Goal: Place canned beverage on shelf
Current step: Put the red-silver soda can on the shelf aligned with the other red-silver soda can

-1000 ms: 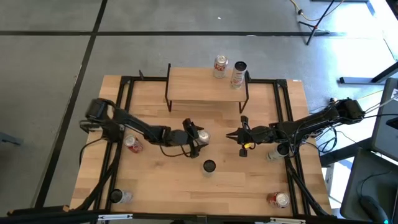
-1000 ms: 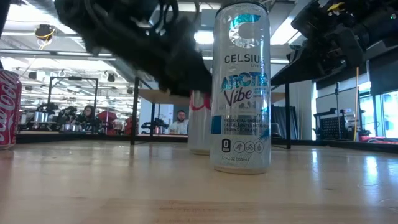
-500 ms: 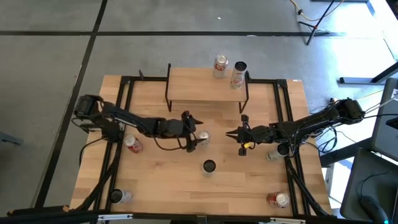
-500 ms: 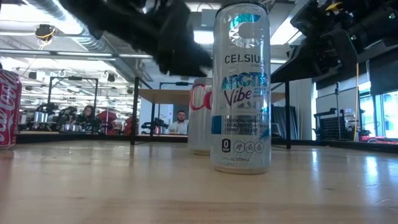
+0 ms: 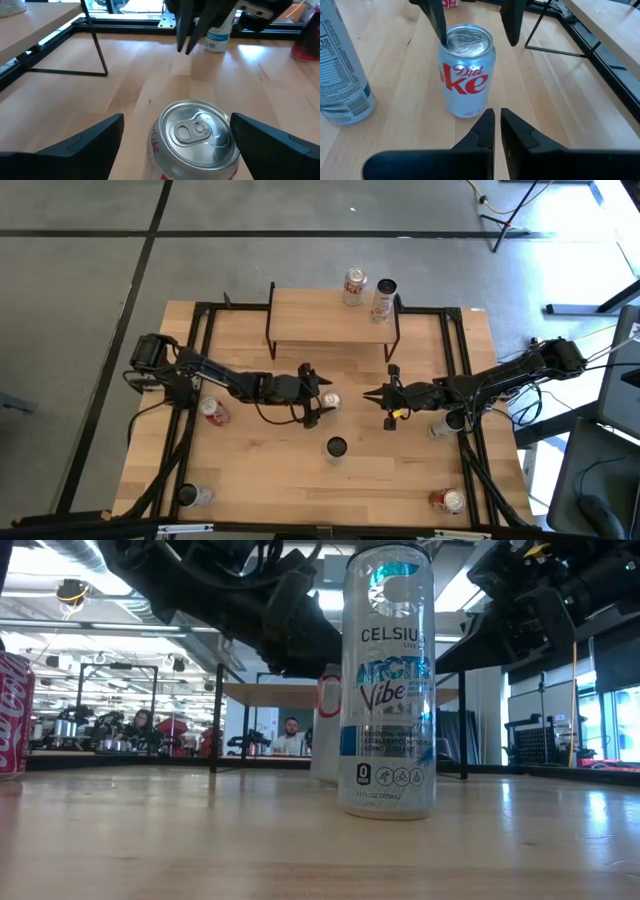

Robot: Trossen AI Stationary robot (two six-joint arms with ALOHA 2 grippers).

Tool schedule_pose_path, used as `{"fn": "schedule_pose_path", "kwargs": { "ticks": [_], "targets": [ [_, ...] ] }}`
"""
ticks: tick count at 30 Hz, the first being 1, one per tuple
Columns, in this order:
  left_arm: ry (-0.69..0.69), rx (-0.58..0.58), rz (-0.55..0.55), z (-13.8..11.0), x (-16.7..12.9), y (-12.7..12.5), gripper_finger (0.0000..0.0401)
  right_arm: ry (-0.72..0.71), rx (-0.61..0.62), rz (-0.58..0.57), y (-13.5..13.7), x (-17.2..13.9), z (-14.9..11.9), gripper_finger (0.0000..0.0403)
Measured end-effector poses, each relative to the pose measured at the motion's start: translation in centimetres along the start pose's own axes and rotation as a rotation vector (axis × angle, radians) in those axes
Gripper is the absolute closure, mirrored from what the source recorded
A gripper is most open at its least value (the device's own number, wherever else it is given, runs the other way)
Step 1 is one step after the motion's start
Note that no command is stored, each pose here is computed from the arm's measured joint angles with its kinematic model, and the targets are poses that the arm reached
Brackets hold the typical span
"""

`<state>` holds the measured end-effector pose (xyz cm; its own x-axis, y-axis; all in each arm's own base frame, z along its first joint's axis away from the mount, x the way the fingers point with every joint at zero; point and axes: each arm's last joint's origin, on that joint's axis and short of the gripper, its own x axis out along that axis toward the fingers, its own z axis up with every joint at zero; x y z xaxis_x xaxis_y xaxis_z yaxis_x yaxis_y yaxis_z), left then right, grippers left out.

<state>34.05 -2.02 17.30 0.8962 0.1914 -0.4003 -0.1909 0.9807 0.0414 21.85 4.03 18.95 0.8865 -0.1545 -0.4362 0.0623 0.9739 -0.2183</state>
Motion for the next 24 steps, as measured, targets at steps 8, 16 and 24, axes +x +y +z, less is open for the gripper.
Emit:
{"fn": "schedule_pose_path", "kwargs": {
  "ticks": [8, 16, 24],
  "targets": [
    [-0.028, 0.001, 0.043, 0.7, -0.4, 0.6, 0.0040, 0.000, -0.010, 0.000, 0.0, 0.0, 0.0, 0.0384],
    [-0.082, 0.015, 0.055, 2.1, -1.4, 1.2, 0.0040, -0.003, -0.022, 0.000, 0.0, 0.0, 0.0, 0.0384],
    [-0.059, 0.016, -0.082, 1.8, -1.3, 0.8, 0.0040, 0.000, -0.023, 0.000, 0.0, 0.0, 0.0, 0.0384]
  ]
}}
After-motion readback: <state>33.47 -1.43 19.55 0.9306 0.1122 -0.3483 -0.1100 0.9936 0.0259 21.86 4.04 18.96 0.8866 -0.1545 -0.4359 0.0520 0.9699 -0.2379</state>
